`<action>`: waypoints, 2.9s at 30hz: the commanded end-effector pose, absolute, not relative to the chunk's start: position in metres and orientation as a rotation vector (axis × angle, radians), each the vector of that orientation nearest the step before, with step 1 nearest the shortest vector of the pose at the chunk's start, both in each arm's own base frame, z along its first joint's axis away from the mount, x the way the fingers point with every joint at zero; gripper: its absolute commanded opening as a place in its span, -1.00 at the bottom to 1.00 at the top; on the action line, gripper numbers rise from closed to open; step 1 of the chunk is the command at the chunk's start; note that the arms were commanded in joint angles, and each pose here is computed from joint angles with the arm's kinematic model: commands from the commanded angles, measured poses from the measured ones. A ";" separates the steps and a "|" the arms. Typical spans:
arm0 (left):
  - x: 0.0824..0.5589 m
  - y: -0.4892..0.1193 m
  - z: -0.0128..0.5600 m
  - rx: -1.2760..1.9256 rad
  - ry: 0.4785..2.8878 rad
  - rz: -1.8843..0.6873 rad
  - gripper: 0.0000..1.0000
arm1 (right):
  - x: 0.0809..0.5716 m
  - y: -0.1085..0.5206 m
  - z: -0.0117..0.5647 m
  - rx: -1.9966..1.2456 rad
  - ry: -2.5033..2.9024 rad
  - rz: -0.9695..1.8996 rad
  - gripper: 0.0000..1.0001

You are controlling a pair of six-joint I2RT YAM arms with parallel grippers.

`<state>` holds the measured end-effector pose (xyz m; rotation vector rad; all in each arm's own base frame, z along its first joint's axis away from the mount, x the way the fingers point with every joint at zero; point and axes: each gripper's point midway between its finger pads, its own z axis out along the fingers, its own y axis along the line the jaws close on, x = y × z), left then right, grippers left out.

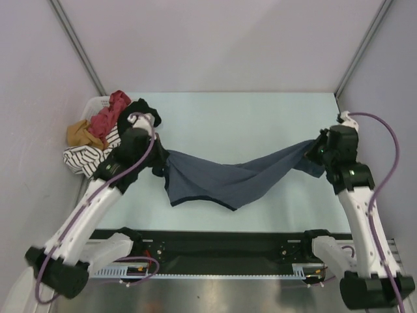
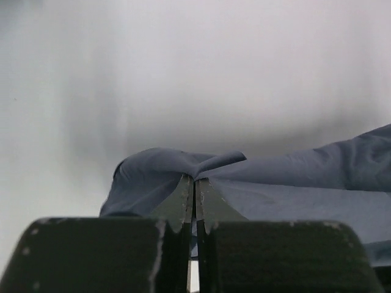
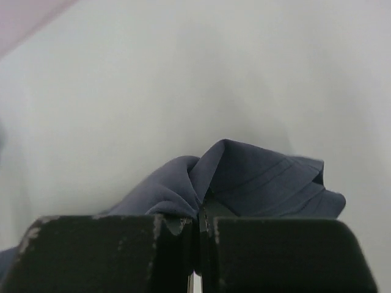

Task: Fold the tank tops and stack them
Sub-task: Flatten the tank top out

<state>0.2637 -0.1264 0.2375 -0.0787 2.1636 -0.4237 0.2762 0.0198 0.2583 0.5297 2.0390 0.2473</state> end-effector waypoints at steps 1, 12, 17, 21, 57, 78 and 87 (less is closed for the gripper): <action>0.318 -0.128 0.196 -0.114 2.268 -0.375 -0.99 | 0.319 0.030 0.218 0.517 2.167 0.268 -0.96; 0.358 -0.174 0.187 -0.052 2.273 -0.258 0.99 | 0.330 0.015 0.164 0.637 2.186 0.177 0.62; 0.300 -0.210 0.185 0.094 2.273 -0.406 0.90 | 0.303 -0.004 0.142 0.690 2.198 0.090 0.14; 0.241 -0.261 0.173 0.230 2.268 -0.659 0.81 | 0.301 -0.013 0.119 0.747 2.229 0.067 -0.03; 0.200 -0.380 0.041 0.513 2.497 -0.605 0.18 | 0.317 -0.015 0.104 0.784 2.223 0.116 -0.11; 0.210 -0.349 0.051 0.430 2.452 -0.483 -1.00 | 0.322 -0.006 0.095 0.758 2.255 0.168 -0.10; 0.247 -0.255 0.111 0.155 2.331 -0.537 -0.99 | 0.333 0.029 0.085 0.621 2.317 0.330 0.13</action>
